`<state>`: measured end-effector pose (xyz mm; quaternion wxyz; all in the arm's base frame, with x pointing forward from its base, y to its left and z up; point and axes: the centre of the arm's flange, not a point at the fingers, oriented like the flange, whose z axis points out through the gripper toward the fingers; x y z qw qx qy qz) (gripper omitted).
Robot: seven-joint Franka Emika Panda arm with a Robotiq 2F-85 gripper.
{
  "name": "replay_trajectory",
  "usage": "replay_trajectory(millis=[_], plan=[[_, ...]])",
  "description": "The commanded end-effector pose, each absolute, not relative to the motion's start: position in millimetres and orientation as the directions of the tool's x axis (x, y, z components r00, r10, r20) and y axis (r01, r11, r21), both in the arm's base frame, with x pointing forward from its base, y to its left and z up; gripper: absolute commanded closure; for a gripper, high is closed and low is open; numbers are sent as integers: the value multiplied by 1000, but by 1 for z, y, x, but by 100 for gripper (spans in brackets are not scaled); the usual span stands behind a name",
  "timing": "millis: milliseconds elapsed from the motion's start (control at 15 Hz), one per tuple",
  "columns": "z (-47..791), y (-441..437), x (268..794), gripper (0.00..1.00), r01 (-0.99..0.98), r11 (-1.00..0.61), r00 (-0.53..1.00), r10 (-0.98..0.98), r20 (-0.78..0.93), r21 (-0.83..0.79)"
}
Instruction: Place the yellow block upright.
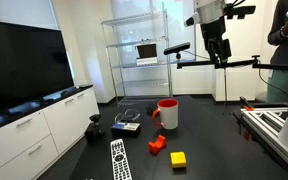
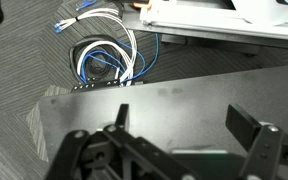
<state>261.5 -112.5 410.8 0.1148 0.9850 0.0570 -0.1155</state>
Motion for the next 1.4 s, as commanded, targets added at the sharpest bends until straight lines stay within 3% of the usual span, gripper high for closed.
replay_trajectory(millis=[0,600,733,1133,1333], plan=[[423,-114,266,0,132,-965,974,84,-210,225],[435,-116,268,0,123,-964,980,81,-182,236],[438,-118,265,0,273,-932,958,239,-161,238],[453,-88,300,0,482,-831,874,477,-88,279],[455,-52,340,0,429,-864,887,458,61,262]])
